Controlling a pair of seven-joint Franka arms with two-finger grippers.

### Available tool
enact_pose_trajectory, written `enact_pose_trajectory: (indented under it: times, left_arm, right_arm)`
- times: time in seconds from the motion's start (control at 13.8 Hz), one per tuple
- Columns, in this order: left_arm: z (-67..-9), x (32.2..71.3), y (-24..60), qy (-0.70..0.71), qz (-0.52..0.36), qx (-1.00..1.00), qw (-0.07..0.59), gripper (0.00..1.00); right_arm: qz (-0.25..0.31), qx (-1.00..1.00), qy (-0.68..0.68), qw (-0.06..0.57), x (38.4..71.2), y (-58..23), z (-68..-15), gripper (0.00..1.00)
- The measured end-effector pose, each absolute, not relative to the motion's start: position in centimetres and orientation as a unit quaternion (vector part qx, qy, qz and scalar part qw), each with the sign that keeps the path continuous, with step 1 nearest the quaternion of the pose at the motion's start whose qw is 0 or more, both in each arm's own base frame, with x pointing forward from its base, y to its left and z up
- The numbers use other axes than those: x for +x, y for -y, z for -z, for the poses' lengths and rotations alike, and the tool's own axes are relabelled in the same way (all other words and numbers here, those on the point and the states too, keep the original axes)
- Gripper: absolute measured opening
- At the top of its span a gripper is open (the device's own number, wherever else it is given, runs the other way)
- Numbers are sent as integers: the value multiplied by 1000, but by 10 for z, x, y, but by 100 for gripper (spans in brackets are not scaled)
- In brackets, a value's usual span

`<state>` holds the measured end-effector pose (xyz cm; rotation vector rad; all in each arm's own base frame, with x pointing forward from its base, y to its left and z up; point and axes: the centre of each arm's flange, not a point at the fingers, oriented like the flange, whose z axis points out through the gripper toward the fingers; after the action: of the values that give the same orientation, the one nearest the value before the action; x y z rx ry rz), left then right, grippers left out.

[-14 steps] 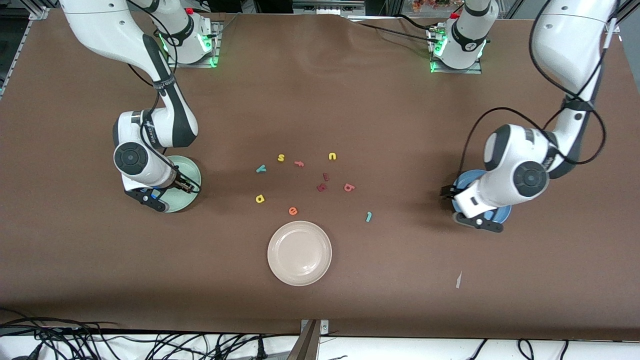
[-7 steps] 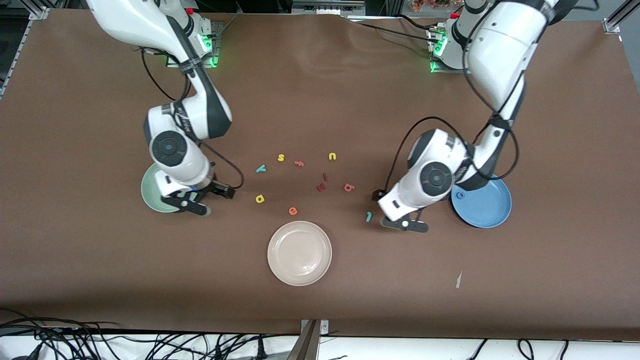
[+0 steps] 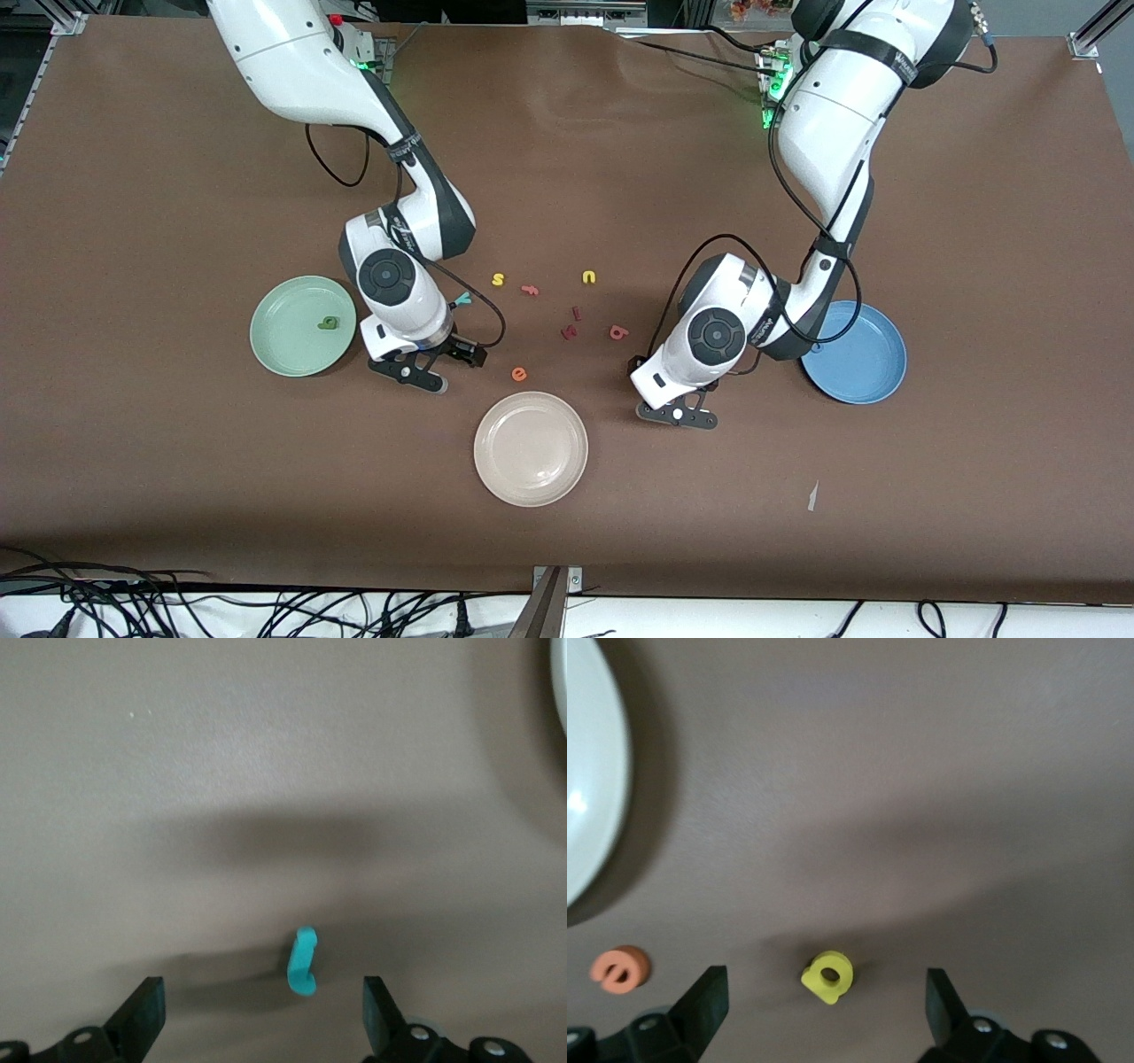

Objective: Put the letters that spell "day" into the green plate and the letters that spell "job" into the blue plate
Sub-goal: 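Grasp the teal l with the left gripper while the right gripper grasps yellow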

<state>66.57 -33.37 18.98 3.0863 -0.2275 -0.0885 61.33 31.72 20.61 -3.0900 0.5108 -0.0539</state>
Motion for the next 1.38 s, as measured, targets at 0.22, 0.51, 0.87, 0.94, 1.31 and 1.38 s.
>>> enact_pose_trajectory:
  times: [0.22, 0.51, 0.87, 0.94, 1.31, 1.38]
  left_arm:
    - [-183, 671, 335, 68, 26, 997, 24, 95]
    - [-175, 670, 342, 60, 26, 998, 20, 80]
    - [-175, 672, 345, 45, 18, 999, 20, 38]
    - [-175, 672, 344, 43, 17, 999, 19, 28]
    - [-182, 678, 340, 33, 11, 999, 20, 11]
    - [-189, 683, 332, 28, 15, 999, 16, 11]
  right_arm:
    - [22, -986, -163, 7, 614, -317, -191, 76]
    - [16, -988, -155, 4, 607, -327, -180, 68]
    - [15, -988, -151, 2, 603, -333, -178, 62]
    - [15, -988, -151, 2, 603, -332, -178, 48]
    - [11, -988, -153, -13, 611, -322, -190, 31]
    - [10, -989, -146, -25, 617, -313, -203, 31]
